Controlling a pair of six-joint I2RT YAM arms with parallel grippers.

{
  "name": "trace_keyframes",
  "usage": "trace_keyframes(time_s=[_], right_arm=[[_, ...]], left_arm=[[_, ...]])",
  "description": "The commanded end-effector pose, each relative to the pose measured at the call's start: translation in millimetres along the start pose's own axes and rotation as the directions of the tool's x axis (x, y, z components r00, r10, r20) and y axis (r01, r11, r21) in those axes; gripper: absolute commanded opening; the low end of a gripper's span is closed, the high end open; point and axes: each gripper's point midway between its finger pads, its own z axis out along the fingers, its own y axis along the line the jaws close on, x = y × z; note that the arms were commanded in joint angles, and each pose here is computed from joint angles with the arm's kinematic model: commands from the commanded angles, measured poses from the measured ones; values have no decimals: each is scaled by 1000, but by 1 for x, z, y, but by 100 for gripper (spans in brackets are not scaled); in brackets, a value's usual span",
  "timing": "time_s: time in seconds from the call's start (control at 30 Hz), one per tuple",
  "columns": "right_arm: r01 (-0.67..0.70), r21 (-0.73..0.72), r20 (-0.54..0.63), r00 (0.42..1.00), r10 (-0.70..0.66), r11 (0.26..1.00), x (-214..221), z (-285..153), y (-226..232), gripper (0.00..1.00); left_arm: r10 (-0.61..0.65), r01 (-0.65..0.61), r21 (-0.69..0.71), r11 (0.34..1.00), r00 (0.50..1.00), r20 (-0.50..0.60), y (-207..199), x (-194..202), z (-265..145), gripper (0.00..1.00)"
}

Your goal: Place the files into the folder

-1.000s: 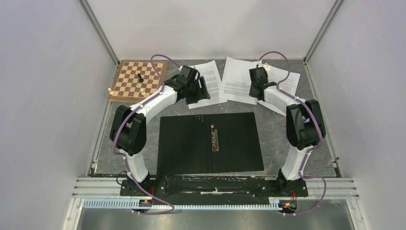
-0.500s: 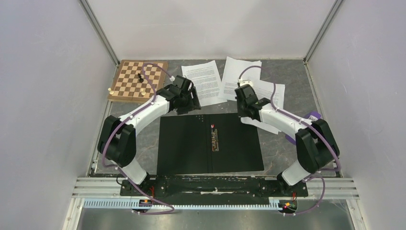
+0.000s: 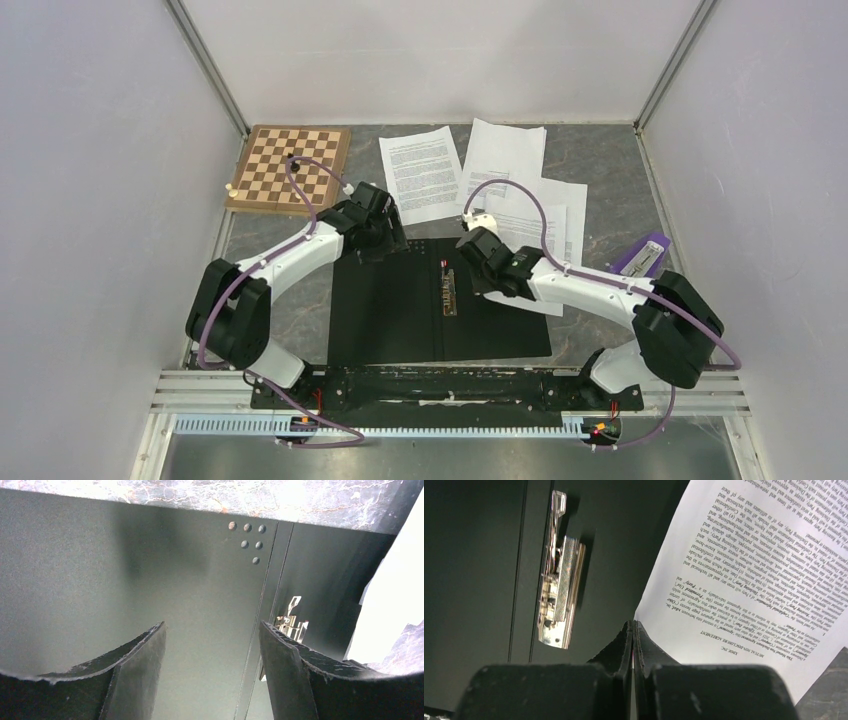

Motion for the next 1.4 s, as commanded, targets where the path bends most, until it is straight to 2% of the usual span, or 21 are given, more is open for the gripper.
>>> trace_keyframes(time_s=[0.0,0.2,0.33,0.47,0.53,0.57,0.63,0.7,0.73,0.83,0.97,1.13,1.23,1.37], right_arm=[[-26,21,12,1000,26,999,8,-6,-1,0],[56,-17,-3,998,-56,998,27,-8,25,0],[70,-106,-4,997,-71,992,48,-21,53,0],[119,-50,-38,992,-121,992,66,-22,47,2],[128,-61,-40,991,-131,990,71,-23,45,22],[128,-86,-28,991,-130,988,70,-26,49,40],[120,-123,24,993,-117,985,56,-37,55,66],[113,-100,111,989,-102,988,27,-50,51,80],[99,-61,146,985,-89,993,10,-53,41,84],[-14,45,194,981,5,999,-34,-44,-15,87],[-199,187,302,943,137,962,-77,-32,-98,88],[-439,175,405,848,342,881,-103,0,-182,88],[-532,158,458,786,416,832,-115,17,-220,88],[-591,204,452,764,460,781,-116,36,-255,88]], left_arm=[[-39,36,49,998,998,52,-10,-10,-5,74],[-37,35,55,998,998,42,-11,-8,-2,74],[-34,32,54,998,999,42,-11,-8,-2,74],[-34,32,56,998,999,29,-14,-7,1,74],[-35,33,59,998,999,28,-14,-7,3,74],[-36,34,60,998,999,29,-15,-8,3,74],[-32,30,61,998,999,30,-16,-9,2,74],[-31,28,64,998,999,34,-17,-10,1,74],[-30,27,65,997,999,35,-17,-11,1,74],[-19,18,111,994,1000,8,-28,-7,-1,74],[57,-54,170,984,998,-13,-52,1,-6,74],[157,-139,244,960,986,-54,-84,25,-10,74],[209,-181,277,944,975,-75,-100,38,-12,73],[238,-206,329,922,969,-60,-127,36,-13,72]])
